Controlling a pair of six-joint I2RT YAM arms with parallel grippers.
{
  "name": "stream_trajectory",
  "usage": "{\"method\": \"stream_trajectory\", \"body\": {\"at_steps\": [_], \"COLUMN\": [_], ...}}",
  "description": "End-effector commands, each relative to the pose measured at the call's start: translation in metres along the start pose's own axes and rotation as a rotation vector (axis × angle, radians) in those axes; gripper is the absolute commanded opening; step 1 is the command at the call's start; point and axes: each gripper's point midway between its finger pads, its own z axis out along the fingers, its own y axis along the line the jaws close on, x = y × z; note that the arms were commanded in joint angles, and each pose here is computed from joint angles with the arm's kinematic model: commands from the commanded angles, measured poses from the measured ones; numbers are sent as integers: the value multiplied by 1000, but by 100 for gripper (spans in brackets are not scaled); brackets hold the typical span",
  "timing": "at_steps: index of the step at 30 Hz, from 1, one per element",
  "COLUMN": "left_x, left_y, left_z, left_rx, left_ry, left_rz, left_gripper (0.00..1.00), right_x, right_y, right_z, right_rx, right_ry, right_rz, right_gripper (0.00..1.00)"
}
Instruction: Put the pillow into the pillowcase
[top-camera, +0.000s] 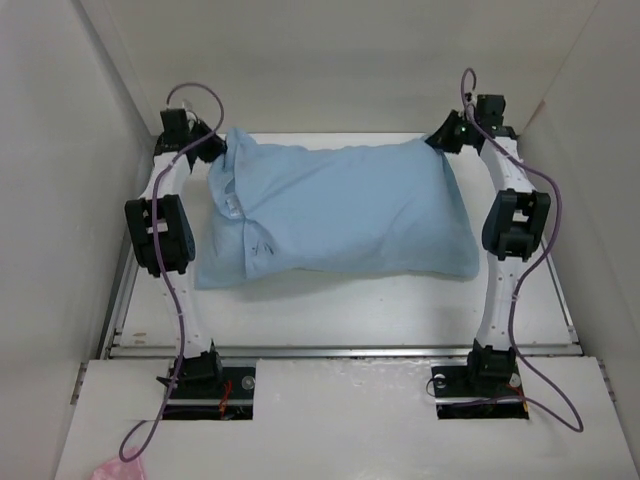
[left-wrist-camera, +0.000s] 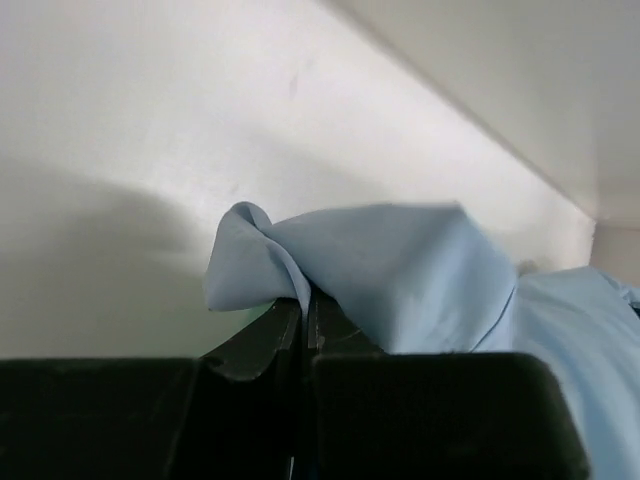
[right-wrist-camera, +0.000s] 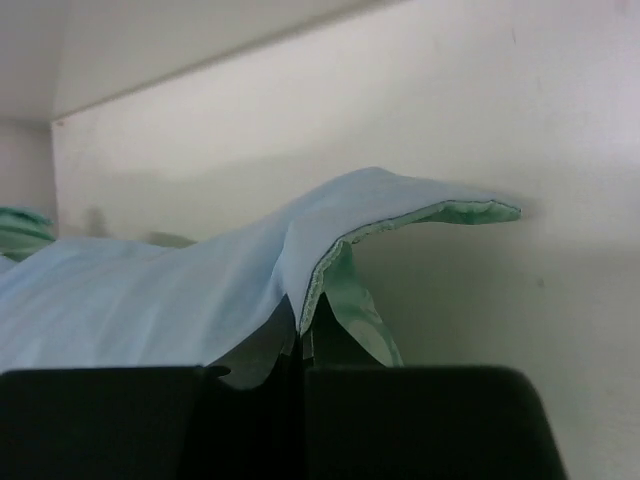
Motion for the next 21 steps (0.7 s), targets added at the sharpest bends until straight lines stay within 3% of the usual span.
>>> {"method": "stream_trajectory", "body": {"at_steps": [1, 2, 3, 4, 5, 7, 8, 10, 11, 12, 13, 14, 17, 18, 19, 20, 21], "left_x": [-95, -110, -136, -146, -159, -177, -179, -179, -167, -165, -156, -122, -71, -31, -12, 6, 27], "left_y": [-122, -140, -178, -194, -207, -227, -233, -226, -207, -190, -173, -136, -77, -40, -24, -11, 14], "left_z": [-47, -59, -89, -104, -125, -177, -193, -211, -220, -220, -217, -204, -182, -168, -161, -157, -152], "left_rx": [250, 275, 337, 367, 393, 433, 453, 406, 341, 272, 219, 144, 53, 4, -21, -39, -90], "left_ry": [-192, -226, -303, -339, -390, -478, -505, -545, -545, -578, -576, -514, -459, -386, -346, -303, -251], "left_rz": [149, 170, 209, 224, 248, 263, 282, 289, 270, 260, 272, 237, 174, 128, 91, 63, 27], "left_gripper": [0, 0, 0, 0, 0, 0, 0, 0, 0, 0, 0, 0, 0, 5, 22, 53, 57], "right_x": [-109, -125, -152, -158, -174, -182, -184, -179, -168, -158, -148, -120, -76, -37, -19, 1, 28], "right_y": [137, 156, 191, 193, 226, 233, 255, 249, 216, 222, 210, 168, 118, 74, 59, 44, 27], "right_z": [-80, -101, -150, -153, -204, -234, -279, -298, -275, -297, -291, -254, -234, -202, -192, -181, -169], "right_rx": [-275, -287, -305, -304, -338, -313, -334, -298, -243, -211, -180, -126, -17, 38, 56, 67, 82], "right_ry": [-326, -391, -523, -555, -677, -763, -841, -867, -807, -841, -822, -720, -655, -546, -504, -447, -366], "right_rz": [-277, -305, -371, -383, -442, -450, -495, -510, -479, -527, -525, -478, -420, -350, -325, -296, -265], "right_gripper": [0, 0, 0, 0, 0, 0, 0, 0, 0, 0, 0, 0, 3, 13, 29, 42, 55]}}
